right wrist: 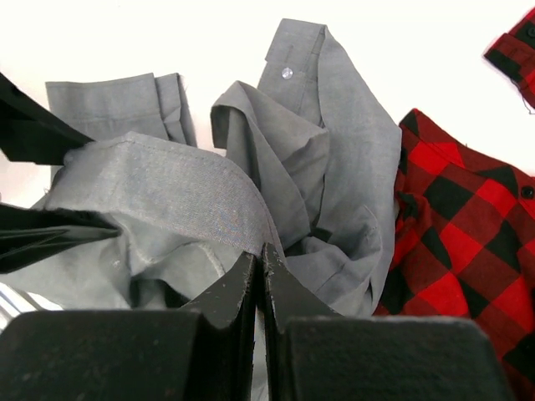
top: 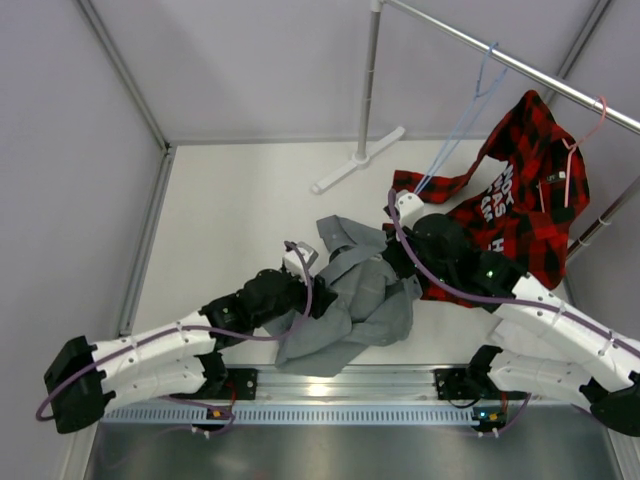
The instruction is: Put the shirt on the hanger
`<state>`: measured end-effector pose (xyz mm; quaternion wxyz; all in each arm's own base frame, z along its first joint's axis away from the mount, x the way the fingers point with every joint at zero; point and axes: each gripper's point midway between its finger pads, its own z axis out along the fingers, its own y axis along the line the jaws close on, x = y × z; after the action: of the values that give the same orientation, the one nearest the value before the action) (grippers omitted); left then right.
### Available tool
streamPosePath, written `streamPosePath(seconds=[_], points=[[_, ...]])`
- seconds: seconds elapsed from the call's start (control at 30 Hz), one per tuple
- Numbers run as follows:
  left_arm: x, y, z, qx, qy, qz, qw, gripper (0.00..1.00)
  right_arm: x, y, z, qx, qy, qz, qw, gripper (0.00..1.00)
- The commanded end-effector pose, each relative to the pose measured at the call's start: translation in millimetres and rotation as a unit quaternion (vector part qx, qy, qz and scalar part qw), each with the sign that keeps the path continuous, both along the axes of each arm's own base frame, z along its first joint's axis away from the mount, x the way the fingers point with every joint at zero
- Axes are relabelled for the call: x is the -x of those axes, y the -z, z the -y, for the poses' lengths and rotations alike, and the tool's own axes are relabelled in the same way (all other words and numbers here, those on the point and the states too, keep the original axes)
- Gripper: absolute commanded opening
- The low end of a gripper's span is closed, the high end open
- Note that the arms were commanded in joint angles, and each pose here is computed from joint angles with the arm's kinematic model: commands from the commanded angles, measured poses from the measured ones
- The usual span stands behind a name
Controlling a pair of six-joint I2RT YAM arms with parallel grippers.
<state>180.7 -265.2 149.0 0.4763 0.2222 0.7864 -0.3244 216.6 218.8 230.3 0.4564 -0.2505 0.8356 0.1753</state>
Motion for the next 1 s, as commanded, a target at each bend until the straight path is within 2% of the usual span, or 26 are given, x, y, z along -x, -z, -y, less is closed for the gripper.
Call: streamPosePath(seconds=[0.0,0.1,0.17,0.27,0.3,0.4,0.6,0.7,0.97], points=[[-20.4,-31.5,6.9,0.005,-0.045,0.042,0.998,0.64,-4.7,-28.5,-1.3,-0.022,-0.006,0.022,1.0,0.0],[-23.3,-45.7,6.5,0.007,-0.06,0.055,0.997,0.42,-5.3,-31.0,0.1,-0.021,-0.005,0.024,0.999,0.0],[-21.2,-67.3,3.9,0.025,-0.061,0.067,0.996,0.35,-5.8,-29.5,0.6,-0.018,-0.005,0.022,1.0,0.0],[-16.9,-97.3,-1.1,0.047,-0.057,0.082,0.994,0.43,-5.9,-26.3,-1.5,-0.017,-0.008,0.017,1.0,0.0],[-14.2,-98.7,-1.9,0.042,-0.05,0.08,0.995,0.58,-5.7,-24.7,-2.1,-0.016,-0.01,0.014,1.0,0.0],[-12.1,-106.1,-2.4,0.038,-0.044,0.08,0.995,0.68,-6.2,-23.6,-4.2,-0.016,-0.011,0.011,1.0,0.0],[-13.1,-83.1,3.5,0.009,-0.036,0.063,0.997,0.66,-5.4,-29.7,-7.4,-0.024,-0.017,0.012,1.0,0.0],[-9.8,-71.4,9.6,0.0,-0.022,0.048,0.999,0.7,-6.8,-30.6,-3.7,-0.021,-0.01,0.015,1.0,0.0],[19.6,-52.1,16.8,-0.001,0.035,0.037,0.999,0.72,-21.8,-10.7,3.1,0.008,0.014,-0.014,1.0,0.0]])
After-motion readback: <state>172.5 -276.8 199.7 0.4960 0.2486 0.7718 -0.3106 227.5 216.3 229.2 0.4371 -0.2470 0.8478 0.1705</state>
